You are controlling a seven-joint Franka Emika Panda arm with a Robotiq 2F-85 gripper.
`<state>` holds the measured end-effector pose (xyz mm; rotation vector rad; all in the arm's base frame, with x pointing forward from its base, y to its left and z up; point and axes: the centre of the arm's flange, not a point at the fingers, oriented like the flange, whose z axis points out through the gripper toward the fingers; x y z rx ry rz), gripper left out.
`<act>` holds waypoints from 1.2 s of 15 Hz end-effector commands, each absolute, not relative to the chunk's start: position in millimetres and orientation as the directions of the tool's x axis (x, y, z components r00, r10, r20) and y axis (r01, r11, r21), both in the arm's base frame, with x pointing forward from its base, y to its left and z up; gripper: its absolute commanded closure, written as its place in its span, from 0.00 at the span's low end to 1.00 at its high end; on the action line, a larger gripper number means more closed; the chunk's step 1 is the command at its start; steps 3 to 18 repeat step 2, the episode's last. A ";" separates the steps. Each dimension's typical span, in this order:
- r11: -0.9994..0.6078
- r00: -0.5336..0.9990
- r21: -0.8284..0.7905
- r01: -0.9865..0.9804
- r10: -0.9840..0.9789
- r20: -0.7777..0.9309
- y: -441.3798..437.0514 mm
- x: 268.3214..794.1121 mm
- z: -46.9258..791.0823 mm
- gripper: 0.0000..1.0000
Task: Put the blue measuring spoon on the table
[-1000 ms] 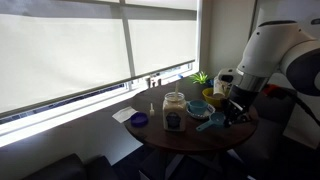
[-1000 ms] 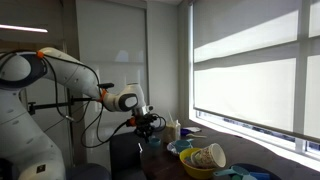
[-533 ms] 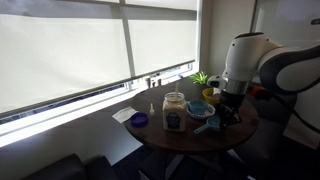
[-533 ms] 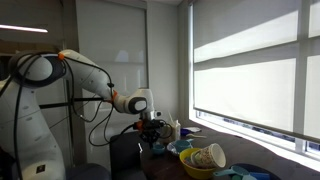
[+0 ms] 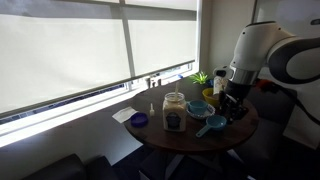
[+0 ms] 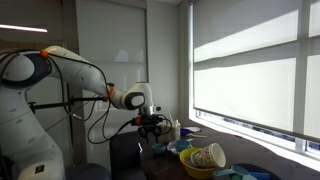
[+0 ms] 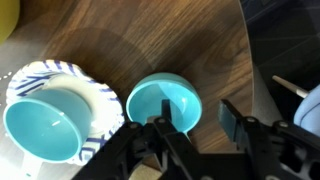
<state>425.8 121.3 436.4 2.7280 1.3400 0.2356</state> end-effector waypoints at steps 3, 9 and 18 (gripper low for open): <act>-0.574 0.552 0.210 0.792 0.819 0.156 113.9 405.5 462.7 0.33; -0.574 0.552 0.210 0.792 0.819 0.156 113.9 405.5 462.7 0.33; -0.574 0.552 0.210 0.792 0.819 0.156 113.9 405.5 462.7 0.33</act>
